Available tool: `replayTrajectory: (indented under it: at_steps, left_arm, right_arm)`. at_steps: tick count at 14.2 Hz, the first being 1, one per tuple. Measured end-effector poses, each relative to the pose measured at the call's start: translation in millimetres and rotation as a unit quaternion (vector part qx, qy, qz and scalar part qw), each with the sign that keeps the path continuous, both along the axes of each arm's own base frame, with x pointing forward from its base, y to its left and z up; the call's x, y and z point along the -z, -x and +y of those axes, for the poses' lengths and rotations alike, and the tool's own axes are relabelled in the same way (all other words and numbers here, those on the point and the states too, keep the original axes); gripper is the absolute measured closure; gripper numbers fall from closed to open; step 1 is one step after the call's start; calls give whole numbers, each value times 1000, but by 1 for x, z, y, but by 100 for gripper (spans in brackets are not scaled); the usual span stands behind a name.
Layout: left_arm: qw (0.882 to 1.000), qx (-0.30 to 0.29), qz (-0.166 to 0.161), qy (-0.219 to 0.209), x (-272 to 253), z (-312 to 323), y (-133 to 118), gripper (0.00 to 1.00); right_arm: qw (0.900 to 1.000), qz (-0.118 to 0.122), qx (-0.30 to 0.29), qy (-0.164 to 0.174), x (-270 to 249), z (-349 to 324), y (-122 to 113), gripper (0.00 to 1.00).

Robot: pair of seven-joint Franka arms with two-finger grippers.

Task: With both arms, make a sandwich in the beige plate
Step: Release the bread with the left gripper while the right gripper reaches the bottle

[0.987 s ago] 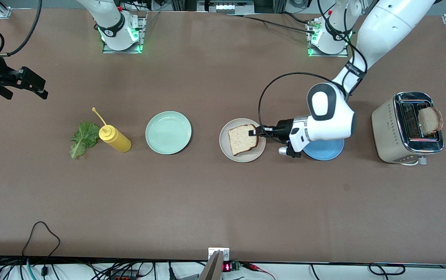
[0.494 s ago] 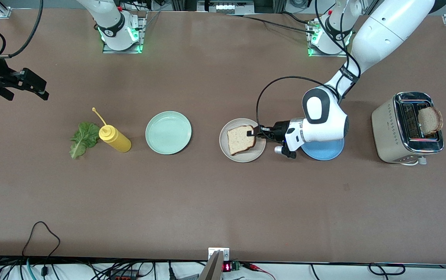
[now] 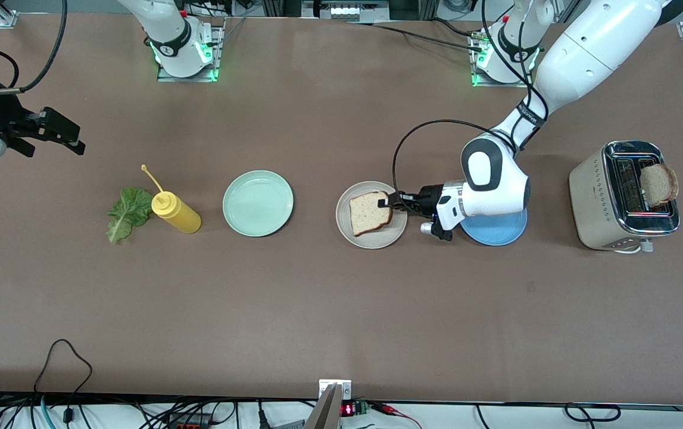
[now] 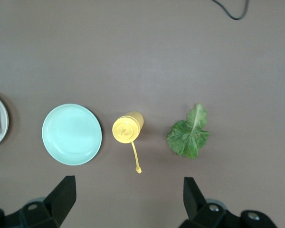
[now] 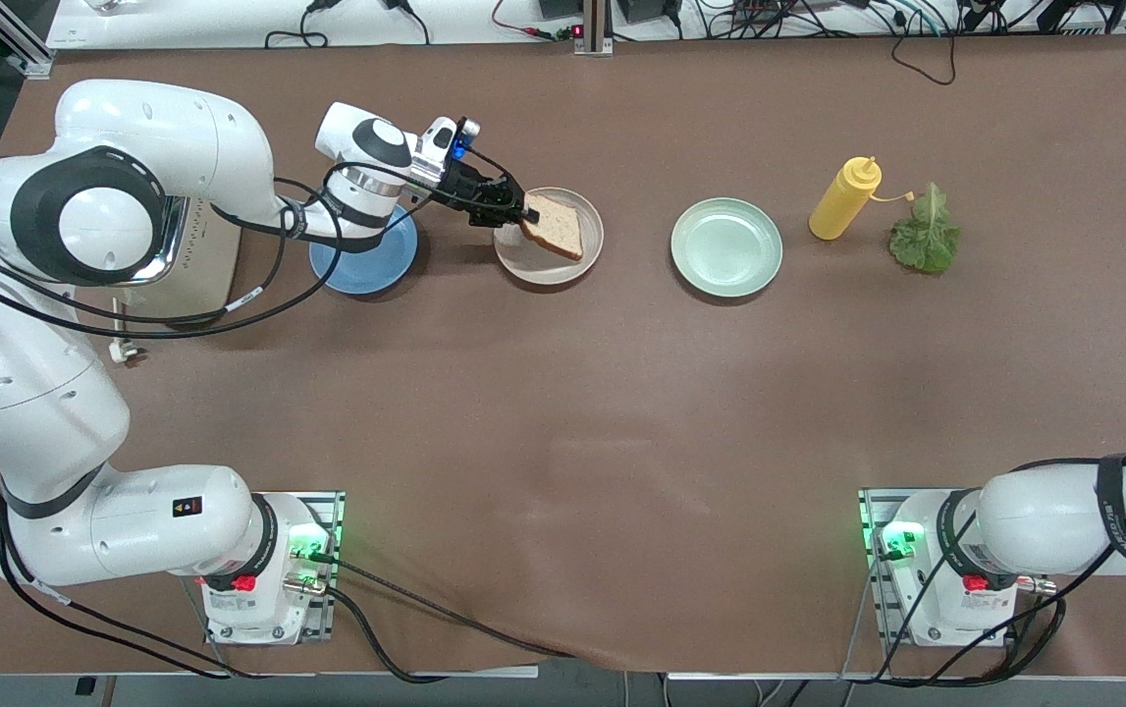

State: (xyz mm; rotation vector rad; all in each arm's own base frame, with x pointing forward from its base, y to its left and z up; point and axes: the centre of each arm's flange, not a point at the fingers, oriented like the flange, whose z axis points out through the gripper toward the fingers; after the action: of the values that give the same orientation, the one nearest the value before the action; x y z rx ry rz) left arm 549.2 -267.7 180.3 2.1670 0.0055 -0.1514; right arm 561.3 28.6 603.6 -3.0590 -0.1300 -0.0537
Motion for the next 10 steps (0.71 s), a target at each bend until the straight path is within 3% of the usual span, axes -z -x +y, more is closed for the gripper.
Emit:
replayTrajectory:
  at_steps: [3,5,7,10]
  left_arm:
    - [1000,-1,-11,-1,-6,1,-4,43]
    - [1000,-3,-22,-3,-16,3,-9,23]
    - [999,0,-34,-6,-24,4,-11,3]
    - [996,44,-72,-35,-31,9,-15,0]
  right_arm:
    - [996,2,-72,-51,17,-11,-8,0]
    - [984,-13,-150,-95,28,-29,-13,0]
    - [965,-42,-216,-139,44,-56,-18,0]
    - [921,-103,-301,-225,91,-105,-32,0]
